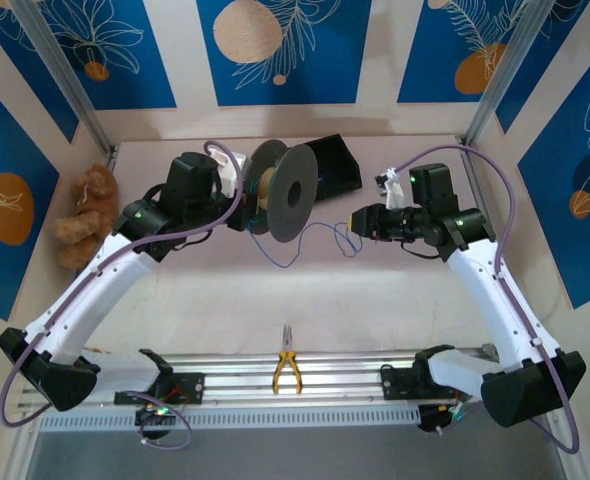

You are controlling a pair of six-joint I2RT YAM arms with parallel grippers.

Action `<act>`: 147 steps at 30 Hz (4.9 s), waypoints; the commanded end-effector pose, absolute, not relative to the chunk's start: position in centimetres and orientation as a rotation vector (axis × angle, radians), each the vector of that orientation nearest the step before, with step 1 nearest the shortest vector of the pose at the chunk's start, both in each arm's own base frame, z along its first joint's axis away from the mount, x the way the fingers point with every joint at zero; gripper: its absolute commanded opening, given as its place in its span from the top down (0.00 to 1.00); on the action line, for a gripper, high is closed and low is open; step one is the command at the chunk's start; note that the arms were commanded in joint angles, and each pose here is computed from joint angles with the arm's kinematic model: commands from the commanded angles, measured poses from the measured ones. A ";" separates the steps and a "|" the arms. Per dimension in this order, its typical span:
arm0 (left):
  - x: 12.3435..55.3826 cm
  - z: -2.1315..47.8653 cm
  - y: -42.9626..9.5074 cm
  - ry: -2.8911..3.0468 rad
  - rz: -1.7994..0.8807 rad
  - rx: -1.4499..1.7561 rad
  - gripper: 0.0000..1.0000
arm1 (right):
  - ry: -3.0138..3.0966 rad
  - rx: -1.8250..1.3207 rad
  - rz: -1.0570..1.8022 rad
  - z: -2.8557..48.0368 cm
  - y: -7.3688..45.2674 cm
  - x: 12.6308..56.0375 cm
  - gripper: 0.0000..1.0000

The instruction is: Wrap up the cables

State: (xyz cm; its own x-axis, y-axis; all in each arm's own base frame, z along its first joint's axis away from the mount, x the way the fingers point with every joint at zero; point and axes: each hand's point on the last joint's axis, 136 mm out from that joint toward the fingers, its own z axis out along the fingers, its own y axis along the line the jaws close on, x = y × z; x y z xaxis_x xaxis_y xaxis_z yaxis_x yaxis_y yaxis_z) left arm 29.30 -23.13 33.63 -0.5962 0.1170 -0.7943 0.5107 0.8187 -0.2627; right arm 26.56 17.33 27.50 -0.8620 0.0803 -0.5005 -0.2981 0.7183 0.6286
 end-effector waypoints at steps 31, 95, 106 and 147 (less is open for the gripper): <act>28.5 40.0 -25.6 2.015 -0.851 0.467 1.00 | 2.540 -0.242 0.692 23.6 15.4 27.2 0.90; 29.2 19.8 -17.6 2.567 0.338 0.800 1.00 | 2.190 1.087 0.613 30.7 1.4 41.6 1.00; 31.7 21.2 -15.8 2.531 0.605 0.746 1.00 | 2.113 0.991 0.922 35.6 5.1 39.9 1.00; 43.0 28.4 -7.3 2.519 0.194 -0.104 1.00 | 2.284 0.304 1.545 41.5 24.5 23.9 1.00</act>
State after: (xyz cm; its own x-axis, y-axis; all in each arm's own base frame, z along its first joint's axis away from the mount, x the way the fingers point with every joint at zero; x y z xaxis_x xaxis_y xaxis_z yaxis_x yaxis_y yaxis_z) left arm 41.14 -7.61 25.39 -0.8802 0.1102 -0.4616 -0.0254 0.9604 0.2776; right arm 25.92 23.90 41.57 -0.8893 0.4281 -0.1609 0.0160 0.3808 0.9245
